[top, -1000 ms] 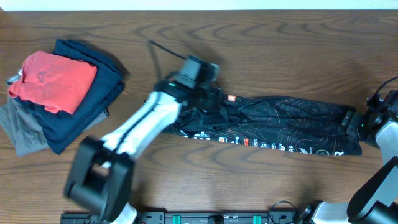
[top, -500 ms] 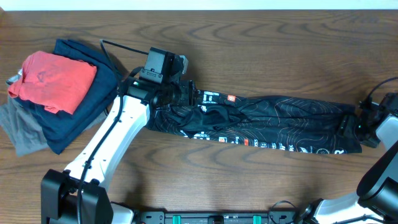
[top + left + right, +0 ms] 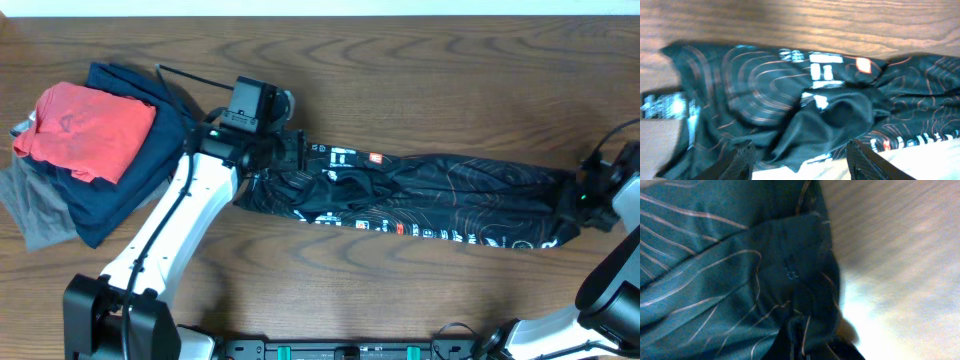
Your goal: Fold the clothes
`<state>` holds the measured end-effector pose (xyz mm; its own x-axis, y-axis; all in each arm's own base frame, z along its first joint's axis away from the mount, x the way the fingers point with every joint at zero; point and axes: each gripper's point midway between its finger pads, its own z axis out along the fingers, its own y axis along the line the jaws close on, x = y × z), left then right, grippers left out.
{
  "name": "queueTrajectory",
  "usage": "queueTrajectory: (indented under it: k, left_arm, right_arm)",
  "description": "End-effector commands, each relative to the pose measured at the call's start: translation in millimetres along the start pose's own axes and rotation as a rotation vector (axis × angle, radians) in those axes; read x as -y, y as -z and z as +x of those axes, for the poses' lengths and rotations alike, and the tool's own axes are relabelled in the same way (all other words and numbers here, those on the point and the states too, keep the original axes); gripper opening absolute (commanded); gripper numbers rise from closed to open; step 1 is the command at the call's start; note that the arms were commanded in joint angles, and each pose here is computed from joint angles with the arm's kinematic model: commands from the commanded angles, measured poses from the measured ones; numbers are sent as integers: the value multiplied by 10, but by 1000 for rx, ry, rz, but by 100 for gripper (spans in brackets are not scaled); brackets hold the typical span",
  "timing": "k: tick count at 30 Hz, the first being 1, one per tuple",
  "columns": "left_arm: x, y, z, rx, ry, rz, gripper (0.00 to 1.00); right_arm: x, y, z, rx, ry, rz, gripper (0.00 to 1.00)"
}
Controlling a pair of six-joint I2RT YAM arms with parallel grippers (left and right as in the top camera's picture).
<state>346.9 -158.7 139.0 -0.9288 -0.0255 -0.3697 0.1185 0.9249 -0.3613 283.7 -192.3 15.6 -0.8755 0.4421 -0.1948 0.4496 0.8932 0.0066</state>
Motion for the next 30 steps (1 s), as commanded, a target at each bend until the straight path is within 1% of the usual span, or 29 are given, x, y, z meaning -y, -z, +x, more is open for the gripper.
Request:
queueTrajectory:
  k: [1,3,7,14,19,24,30]
  left_arm:
    - [-108,214,-46,36,24,-18,60]
    - [-184,271,-22,30,47,-30,60]
    - [-318,325,36,7,88,-53,60]
    - [-369,332,121,-28,106,-67,60]
    - [-377,332,155,-41,110,-71,60]
    - [-384,334,188,-54,114,-75,60]
    - [-384,333,188,-54,114,-75,60]
  right_arm:
    - [155,346,-349,64,-91,77,1]
    - [92,496,-427,63,-106,69,1]
    - [-264,625,-413,24,-20,34,1]
    - [-1070,639,-130,-67,184,9,1]
    - [-1597,668,82,-93,269,-10,1]
    - [-2005,706,348,-123,341,-17,1]
    - [-2352,726,547,-117,393,-31,2]
